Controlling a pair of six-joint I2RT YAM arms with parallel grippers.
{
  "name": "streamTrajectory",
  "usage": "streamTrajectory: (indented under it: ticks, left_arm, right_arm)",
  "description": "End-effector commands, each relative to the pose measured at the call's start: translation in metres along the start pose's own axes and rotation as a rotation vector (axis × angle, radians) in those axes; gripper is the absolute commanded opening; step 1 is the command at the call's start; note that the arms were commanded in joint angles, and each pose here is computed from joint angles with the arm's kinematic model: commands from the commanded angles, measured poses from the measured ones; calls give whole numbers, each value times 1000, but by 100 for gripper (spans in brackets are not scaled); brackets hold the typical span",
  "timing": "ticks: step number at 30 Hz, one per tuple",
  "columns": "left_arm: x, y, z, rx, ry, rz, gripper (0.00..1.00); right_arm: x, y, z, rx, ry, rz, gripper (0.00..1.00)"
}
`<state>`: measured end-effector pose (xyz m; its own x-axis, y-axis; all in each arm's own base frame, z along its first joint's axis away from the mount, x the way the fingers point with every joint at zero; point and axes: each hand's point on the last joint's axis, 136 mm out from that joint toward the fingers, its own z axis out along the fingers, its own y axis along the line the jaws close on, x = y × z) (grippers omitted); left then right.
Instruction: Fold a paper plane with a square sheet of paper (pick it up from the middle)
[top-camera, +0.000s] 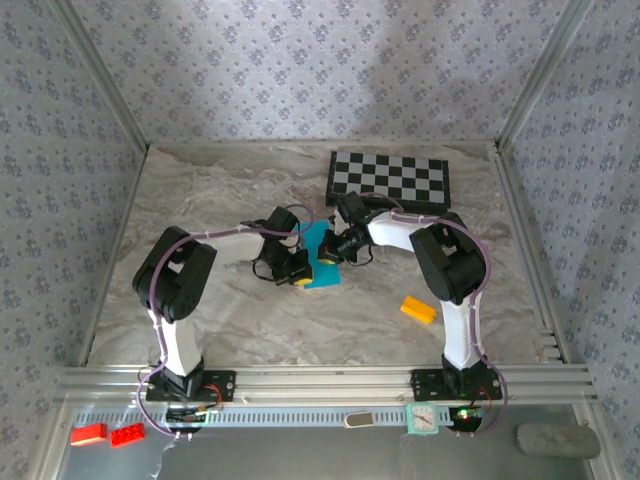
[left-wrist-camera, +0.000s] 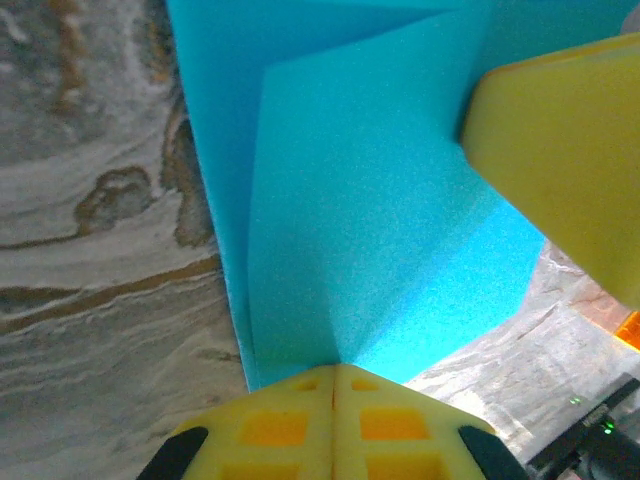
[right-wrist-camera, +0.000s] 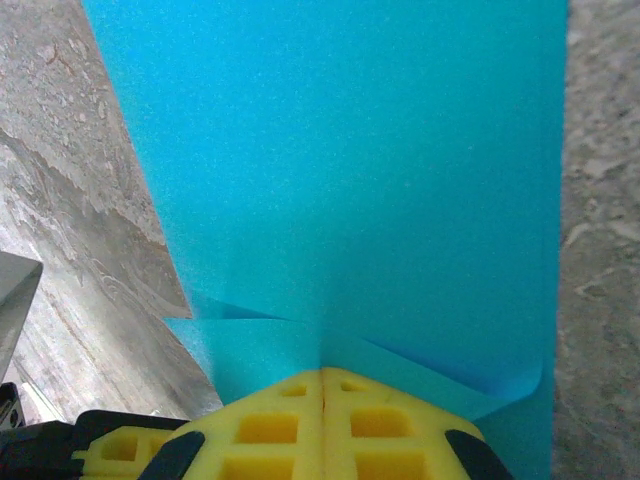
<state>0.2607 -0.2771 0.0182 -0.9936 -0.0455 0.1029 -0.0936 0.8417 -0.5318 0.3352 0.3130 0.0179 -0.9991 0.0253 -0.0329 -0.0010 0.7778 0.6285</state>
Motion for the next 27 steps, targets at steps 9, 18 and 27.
streamTrajectory:
  ticks: [9, 18, 27]
  left_arm:
    - [54, 58, -12, -268, 74, -29, 6]
    - [20, 1, -45, -141, -77, 45, 6]
    - [-15, -26, -30, -32, -122, 6, 6]
  right_arm:
    - [27, -77, 25, 242, 75, 141, 4]
    - [27, -73, 26, 225, 72, 139, 4]
    - [23, -67, 26, 202, 67, 140, 4]
